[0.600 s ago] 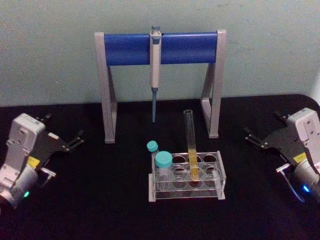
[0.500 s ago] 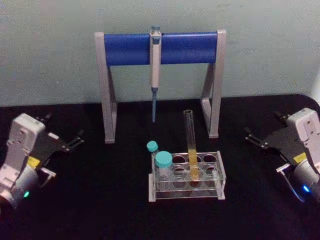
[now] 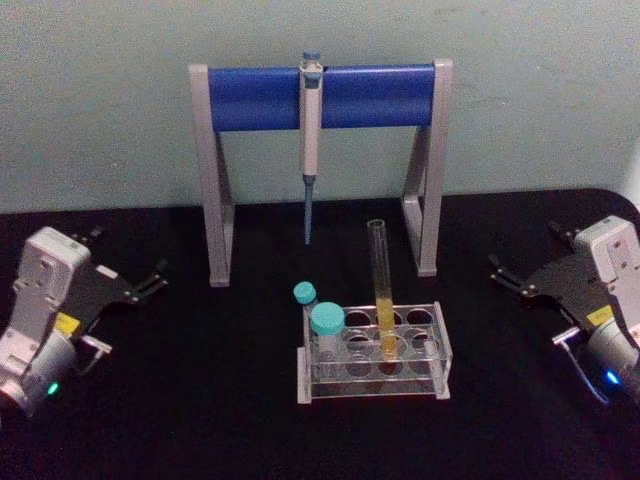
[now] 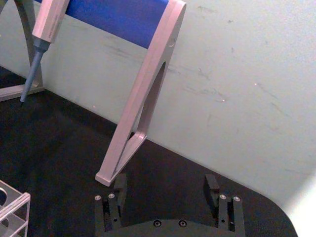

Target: Pick up the test tube from the test tube rack, shake it, then place it back into the test tube rack.

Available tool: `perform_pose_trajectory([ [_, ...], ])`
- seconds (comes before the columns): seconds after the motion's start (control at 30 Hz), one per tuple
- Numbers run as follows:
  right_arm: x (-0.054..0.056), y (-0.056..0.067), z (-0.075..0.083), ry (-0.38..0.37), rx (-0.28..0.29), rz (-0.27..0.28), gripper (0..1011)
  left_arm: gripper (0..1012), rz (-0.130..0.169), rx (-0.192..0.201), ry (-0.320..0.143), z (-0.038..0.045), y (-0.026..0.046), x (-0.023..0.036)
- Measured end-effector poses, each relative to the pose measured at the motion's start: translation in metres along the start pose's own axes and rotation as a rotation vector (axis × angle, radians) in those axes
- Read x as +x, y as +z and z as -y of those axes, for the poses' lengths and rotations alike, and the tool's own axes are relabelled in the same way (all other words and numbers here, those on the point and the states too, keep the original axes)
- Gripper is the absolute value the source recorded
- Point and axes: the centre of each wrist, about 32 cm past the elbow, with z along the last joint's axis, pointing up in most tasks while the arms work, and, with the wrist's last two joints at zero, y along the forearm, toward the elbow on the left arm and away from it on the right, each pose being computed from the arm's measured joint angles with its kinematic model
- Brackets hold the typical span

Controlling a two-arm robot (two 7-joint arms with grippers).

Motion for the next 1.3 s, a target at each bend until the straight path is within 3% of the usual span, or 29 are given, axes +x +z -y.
perform_pose_trajectory([
  [1.3, 0.0, 0.0, 0.0, 0.0, 0.0, 0.0, 1000, 1010, 0.0, 0.0, 0.0, 0.0, 0.0, 0.0],
])
